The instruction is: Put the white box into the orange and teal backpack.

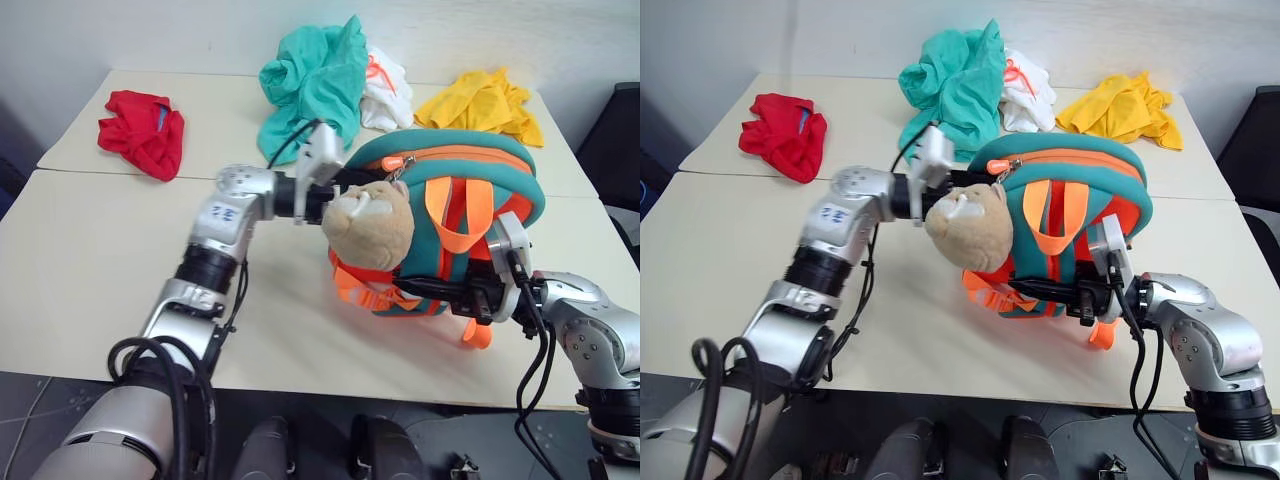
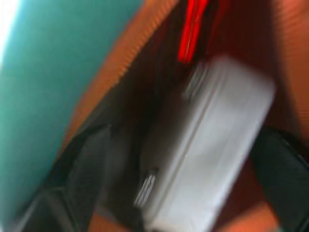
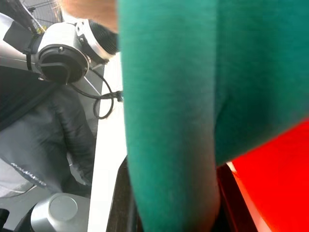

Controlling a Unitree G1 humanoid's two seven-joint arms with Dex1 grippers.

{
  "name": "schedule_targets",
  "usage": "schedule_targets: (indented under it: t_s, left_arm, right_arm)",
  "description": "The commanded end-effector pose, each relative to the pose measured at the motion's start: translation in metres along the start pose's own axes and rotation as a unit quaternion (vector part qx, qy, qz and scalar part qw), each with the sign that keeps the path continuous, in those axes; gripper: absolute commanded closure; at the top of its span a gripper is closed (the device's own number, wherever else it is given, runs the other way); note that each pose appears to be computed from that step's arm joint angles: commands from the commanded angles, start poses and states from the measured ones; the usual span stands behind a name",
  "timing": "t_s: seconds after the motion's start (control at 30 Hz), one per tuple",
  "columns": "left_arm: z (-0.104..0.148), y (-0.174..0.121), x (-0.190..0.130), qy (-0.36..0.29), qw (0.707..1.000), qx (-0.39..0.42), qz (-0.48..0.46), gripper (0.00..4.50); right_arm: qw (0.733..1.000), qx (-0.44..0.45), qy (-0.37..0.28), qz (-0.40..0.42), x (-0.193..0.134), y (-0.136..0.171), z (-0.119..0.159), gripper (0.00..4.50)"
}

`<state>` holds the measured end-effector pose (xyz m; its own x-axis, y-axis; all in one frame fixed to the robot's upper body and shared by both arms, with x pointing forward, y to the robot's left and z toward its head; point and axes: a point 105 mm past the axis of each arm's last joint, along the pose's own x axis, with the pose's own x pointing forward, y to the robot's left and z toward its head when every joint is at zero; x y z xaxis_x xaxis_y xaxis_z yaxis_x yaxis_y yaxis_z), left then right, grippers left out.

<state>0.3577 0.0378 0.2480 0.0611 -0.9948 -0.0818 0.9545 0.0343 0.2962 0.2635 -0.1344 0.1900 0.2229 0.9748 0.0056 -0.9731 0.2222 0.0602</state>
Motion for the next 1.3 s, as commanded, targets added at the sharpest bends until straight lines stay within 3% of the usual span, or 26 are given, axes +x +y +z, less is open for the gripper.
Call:
schedule_targets:
  t_s: [0.03,0.17,0.3,0.53,0.8,0.9,1.03,1.2,1.3]
  left_arm:
    - [0.023,-0.007,-0.032,-0.019,0.999,0.046,-0.016,0.07]
    - [0.023,-0.012,-0.072,0.009,0.998,0.057,-0.012,0.07]
    - [0.040,-0.026,-0.087,-0.026,0.998,0.051,-0.020,0.07]
    - [0.050,-0.067,-0.057,-0.063,0.996,0.051,-0.037,0.07]
    - [0.037,-0.056,-0.002,-0.090,0.995,0.040,0.032,0.07]
    - [0.045,-0.062,0.003,-0.121,0.992,0.037,0.016,0.64]
    - [0.043,-0.059,-0.013,-0.123,0.991,0.038,0.037,1.86]
    - [0.053,-0.039,-0.040,-0.137,0.986,0.050,0.084,3.23]
    - [0.053,-0.020,-0.063,-0.108,0.987,0.050,0.111,3.88]
  right_arm:
    - [1.000,-0.024,-0.011,0.004,0.002,0.003,0.008,4.47]
    - [1.000,-0.028,-0.013,0.000,0.002,0.000,0.008,4.47]
    - [0.999,-0.033,-0.017,-0.006,0.003,-0.004,0.009,4.47]
    - [1.000,-0.026,-0.011,-0.008,0.001,-0.008,0.006,4.47]
    - [1.000,-0.024,-0.008,0.001,0.004,-0.010,0.006,4.47]
    - [1.000,-0.026,-0.011,-0.002,0.006,-0.010,0.007,4.47]
    - [1.000,-0.025,-0.013,-0.007,0.008,-0.008,0.007,4.47]
    - [0.999,-0.024,-0.017,-0.014,0.010,-0.009,0.006,4.47]
    - [0.999,-0.023,-0.019,-0.018,0.009,-0.009,0.006,4.47]
